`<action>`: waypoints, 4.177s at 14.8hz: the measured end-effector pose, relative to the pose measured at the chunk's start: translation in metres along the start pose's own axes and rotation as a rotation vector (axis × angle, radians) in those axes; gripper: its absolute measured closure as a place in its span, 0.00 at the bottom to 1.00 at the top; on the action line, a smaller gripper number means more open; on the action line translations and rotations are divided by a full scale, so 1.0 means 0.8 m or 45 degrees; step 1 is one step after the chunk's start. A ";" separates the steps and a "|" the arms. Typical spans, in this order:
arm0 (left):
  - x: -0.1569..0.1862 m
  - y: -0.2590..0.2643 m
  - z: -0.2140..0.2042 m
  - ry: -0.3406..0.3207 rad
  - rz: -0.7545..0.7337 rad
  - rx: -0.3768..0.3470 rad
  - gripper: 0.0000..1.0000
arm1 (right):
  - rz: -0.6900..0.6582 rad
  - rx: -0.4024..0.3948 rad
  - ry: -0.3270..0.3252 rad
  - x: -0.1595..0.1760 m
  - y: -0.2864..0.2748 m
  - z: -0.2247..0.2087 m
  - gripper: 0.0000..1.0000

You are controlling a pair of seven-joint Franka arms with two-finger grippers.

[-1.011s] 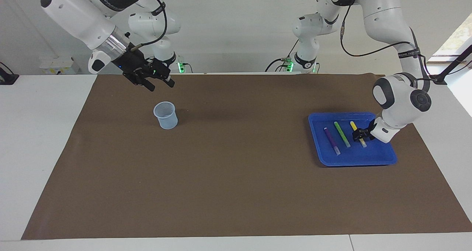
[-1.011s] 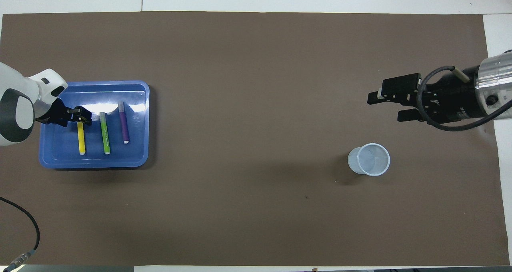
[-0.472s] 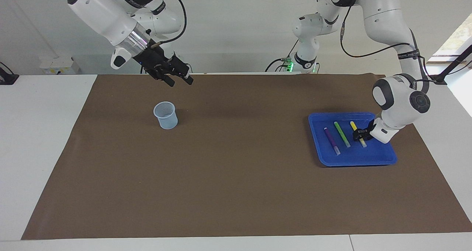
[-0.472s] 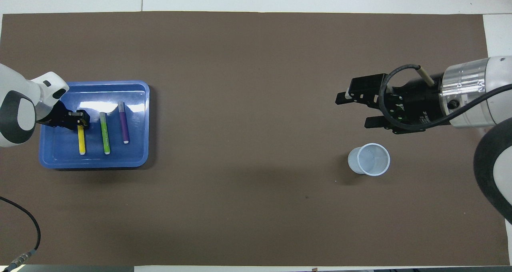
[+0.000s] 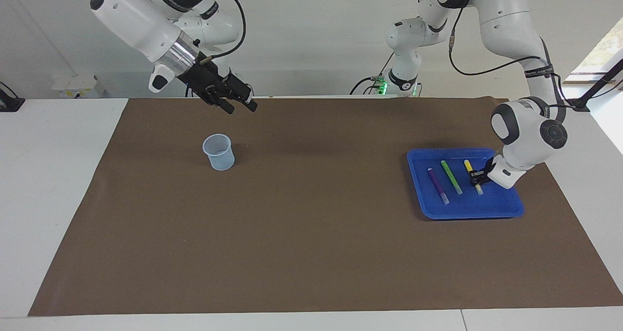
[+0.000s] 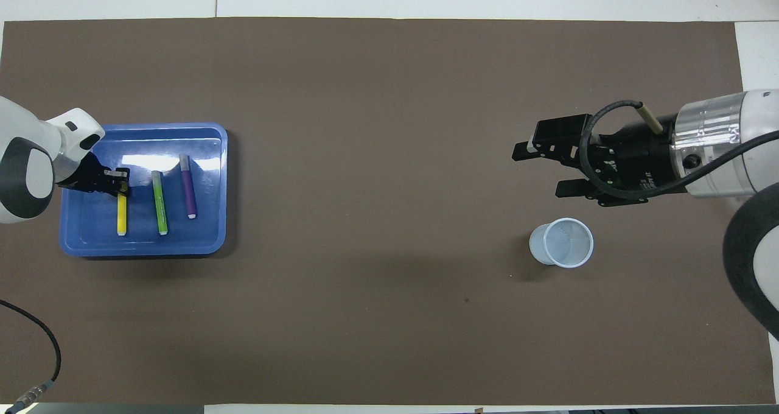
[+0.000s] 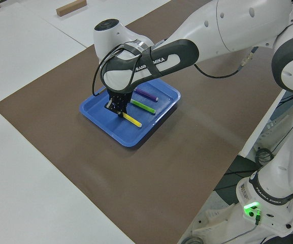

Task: Transfer and insert pens with both arms
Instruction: 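Lower the left gripper onto the yellow pen while the right gripper advances, then lift the yellow pen with the left gripper toward the right gripper, then grasp the yellow pen tip with the right gripper, open the left gripper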

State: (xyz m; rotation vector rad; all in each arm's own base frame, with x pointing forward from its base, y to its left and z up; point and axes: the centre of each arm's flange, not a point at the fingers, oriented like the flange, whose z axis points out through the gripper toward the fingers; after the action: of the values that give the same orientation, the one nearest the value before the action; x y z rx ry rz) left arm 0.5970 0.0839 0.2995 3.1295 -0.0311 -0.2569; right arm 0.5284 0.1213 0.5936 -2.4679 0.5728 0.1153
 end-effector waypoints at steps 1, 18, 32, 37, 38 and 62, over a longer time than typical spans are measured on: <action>0.000 0.000 -0.001 0.001 0.000 0.000 0.83 | 0.000 0.000 0.000 0.000 0.000 0.000 0.00; -0.053 0.254 -0.286 -0.318 -1.243 -0.581 0.83 | 0.139 0.106 0.005 -0.028 -0.044 0.030 0.00; -0.164 0.393 -0.265 -0.706 -1.657 -1.012 0.83 | 0.191 0.225 0.049 -0.112 -0.122 0.106 0.00; -0.173 0.417 -0.268 -0.696 -1.687 -1.026 0.83 | 0.061 0.185 0.039 -0.139 -0.131 0.122 0.09; -0.173 0.416 -0.268 -0.696 -1.688 -1.027 0.83 | 0.045 0.181 0.040 -0.141 -0.131 0.123 0.20; -0.172 0.416 -0.270 -0.717 -1.701 -1.052 0.83 | 0.010 0.260 0.154 -0.138 -0.141 0.122 0.60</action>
State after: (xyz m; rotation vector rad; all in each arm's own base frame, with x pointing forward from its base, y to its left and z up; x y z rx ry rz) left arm 0.4898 -0.2461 0.5364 1.7246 1.6182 -0.8123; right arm 0.4815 0.3012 0.5970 -2.2852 0.6142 -0.0866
